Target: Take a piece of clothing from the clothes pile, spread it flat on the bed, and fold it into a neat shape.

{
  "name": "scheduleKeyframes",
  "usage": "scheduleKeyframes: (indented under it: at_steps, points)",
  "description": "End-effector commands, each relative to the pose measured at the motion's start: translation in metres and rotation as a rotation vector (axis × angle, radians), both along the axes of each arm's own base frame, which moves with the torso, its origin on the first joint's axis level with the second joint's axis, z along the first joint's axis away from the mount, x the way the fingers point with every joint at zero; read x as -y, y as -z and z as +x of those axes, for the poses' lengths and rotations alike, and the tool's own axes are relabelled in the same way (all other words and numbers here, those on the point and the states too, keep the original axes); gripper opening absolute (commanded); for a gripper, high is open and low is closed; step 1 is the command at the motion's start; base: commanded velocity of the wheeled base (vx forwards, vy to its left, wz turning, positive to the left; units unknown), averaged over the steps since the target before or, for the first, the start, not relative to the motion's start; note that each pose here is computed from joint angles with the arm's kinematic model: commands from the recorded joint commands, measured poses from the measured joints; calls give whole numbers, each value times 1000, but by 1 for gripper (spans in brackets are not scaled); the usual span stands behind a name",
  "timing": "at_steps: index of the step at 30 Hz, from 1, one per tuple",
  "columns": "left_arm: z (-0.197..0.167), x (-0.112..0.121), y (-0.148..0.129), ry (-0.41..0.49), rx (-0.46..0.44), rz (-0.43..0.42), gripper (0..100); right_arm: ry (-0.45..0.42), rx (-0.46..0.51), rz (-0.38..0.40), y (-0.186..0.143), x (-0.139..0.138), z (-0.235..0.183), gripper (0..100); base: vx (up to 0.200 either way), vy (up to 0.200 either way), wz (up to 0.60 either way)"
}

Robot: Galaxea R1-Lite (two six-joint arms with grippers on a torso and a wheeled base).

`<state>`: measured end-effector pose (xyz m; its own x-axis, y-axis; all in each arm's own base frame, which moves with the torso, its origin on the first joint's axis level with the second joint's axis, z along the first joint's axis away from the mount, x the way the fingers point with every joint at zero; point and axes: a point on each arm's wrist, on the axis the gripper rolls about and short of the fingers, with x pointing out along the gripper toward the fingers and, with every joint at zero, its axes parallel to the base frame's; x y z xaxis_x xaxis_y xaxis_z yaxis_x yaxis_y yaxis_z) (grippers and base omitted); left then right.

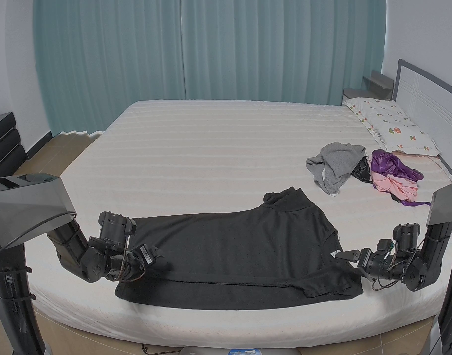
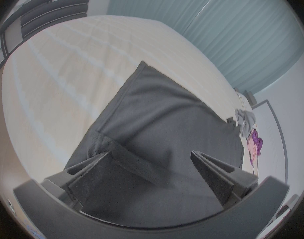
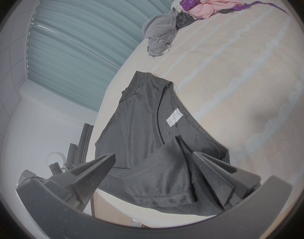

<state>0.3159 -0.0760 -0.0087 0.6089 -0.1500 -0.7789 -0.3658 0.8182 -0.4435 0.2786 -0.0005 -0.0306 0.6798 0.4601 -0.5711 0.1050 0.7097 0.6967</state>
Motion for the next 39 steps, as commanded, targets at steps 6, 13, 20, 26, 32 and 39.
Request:
scheduleKeyframes:
  at_steps: [6,13,20,26,32,39]
  points:
    - [38,-13,-4,-192,88,-98,100,-1,6,0,3,0,2,100,0,0,0]
    - [43,-24,-11,-240,141,-138,100,-11,29,5,-1,-5,1,100,0,0,0]
    - [50,-45,-22,-370,241,-251,100,-20,85,-6,-18,-23,1,100,0,0,0]
    - [39,-58,-30,-337,219,-314,100,-35,102,39,-35,-65,3,100,0,0,0]
    - [32,-58,-29,-318,196,-324,100,-88,68,-42,-38,-116,8,100,0,0,0]
    - [24,-51,-21,-294,157,-309,100,-91,37,-67,-43,-127,17,100,0,0,0]
